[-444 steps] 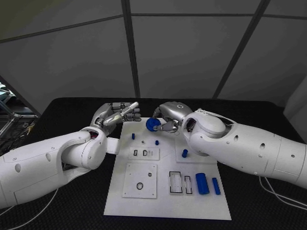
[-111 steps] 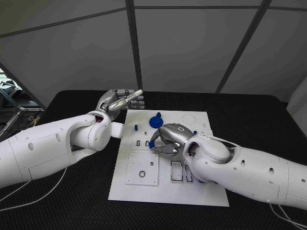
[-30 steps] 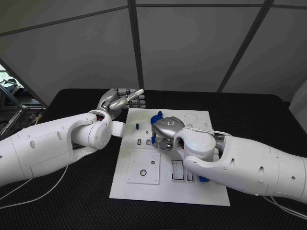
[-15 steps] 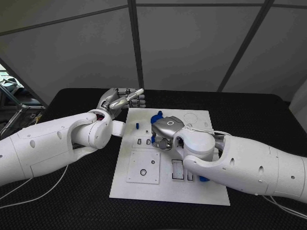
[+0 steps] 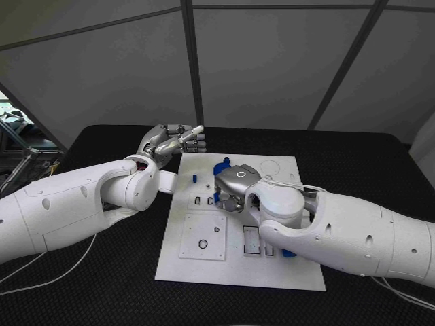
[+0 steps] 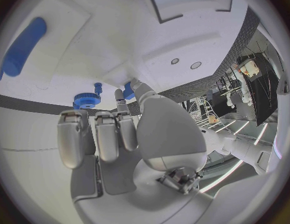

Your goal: Assemble the parts on the task board

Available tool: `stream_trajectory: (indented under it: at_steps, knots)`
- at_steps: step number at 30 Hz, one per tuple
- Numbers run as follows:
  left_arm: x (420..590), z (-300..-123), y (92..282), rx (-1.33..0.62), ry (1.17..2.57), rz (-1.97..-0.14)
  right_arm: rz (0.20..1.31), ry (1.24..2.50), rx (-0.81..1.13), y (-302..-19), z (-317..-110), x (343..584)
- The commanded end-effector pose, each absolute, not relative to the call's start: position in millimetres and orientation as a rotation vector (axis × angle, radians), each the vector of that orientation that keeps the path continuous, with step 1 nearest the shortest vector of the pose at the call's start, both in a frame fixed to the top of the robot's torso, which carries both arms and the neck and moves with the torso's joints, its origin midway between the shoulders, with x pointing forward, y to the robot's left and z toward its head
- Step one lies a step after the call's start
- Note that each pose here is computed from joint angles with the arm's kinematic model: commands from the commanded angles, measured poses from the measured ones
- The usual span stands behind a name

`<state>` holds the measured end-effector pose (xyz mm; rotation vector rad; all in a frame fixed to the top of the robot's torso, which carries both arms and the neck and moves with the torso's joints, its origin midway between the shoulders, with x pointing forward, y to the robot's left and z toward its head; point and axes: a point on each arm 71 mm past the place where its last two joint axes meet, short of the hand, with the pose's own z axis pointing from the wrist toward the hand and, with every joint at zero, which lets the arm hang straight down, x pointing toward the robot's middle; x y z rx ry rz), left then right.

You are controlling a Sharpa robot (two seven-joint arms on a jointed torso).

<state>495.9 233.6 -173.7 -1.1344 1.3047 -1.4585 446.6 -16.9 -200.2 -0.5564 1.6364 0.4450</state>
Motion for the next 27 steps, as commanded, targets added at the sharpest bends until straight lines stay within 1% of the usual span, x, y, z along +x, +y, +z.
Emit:
stream_trajectory:
  at_steps: [1, 27]
  knots:
    - [496.1, -172.3, 232.1, -1.126, 1.311, -1.47, 0.439, 1.633, -0.562, -16.2, -199.3, 446.5]
    - [496.4, -172.5, 232.0, -1.126, 1.311, -1.47, 0.426, 1.639, -0.559, -16.3, -199.6, 446.5]
